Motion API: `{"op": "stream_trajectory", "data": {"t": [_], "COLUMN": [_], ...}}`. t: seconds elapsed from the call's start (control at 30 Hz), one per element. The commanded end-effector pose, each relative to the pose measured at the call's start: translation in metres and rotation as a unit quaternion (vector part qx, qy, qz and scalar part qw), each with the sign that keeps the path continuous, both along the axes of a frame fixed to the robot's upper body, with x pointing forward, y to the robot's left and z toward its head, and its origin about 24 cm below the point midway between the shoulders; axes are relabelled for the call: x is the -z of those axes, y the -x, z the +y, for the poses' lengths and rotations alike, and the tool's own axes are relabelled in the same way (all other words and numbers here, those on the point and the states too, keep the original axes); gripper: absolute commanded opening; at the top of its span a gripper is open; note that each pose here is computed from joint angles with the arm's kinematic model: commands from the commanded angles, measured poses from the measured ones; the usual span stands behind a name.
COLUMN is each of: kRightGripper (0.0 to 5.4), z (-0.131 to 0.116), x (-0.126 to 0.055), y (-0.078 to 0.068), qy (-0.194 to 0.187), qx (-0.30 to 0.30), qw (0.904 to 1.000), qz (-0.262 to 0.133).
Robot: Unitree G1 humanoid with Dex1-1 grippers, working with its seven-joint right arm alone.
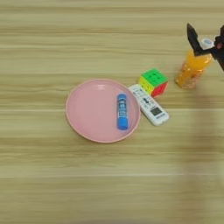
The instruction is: Move the objects on the table
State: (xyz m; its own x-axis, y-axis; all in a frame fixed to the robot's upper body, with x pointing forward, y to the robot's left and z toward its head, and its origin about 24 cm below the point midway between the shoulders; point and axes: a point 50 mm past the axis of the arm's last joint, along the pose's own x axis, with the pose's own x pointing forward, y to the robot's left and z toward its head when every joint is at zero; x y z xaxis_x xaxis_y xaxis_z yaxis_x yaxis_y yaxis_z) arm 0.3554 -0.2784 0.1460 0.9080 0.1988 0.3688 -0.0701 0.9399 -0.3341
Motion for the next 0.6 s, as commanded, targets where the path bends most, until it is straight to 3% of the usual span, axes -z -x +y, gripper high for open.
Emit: {"op": "stream_trajectory", "data": {"t": [0.03, 0.2, 0.33, 0.6], "kRightGripper": [5.36, 5.36, 5.36, 5.36], "z": [0.013, 0.037, 0.054, 0.077], "x": [-0.061, -0.06, -0.047, -0.022], "y": [0.0, 0.012, 0.02, 0.029], "qy": [0.022, 0.053, 0.073, 0.111], "qx": [-0.055, -0.157, -0.237, -0.318], "qw": [0.9888, 0.9708, 0.9561, 0.936], "qz": [-0.137, -0.173, -0.156, -0.103]}}
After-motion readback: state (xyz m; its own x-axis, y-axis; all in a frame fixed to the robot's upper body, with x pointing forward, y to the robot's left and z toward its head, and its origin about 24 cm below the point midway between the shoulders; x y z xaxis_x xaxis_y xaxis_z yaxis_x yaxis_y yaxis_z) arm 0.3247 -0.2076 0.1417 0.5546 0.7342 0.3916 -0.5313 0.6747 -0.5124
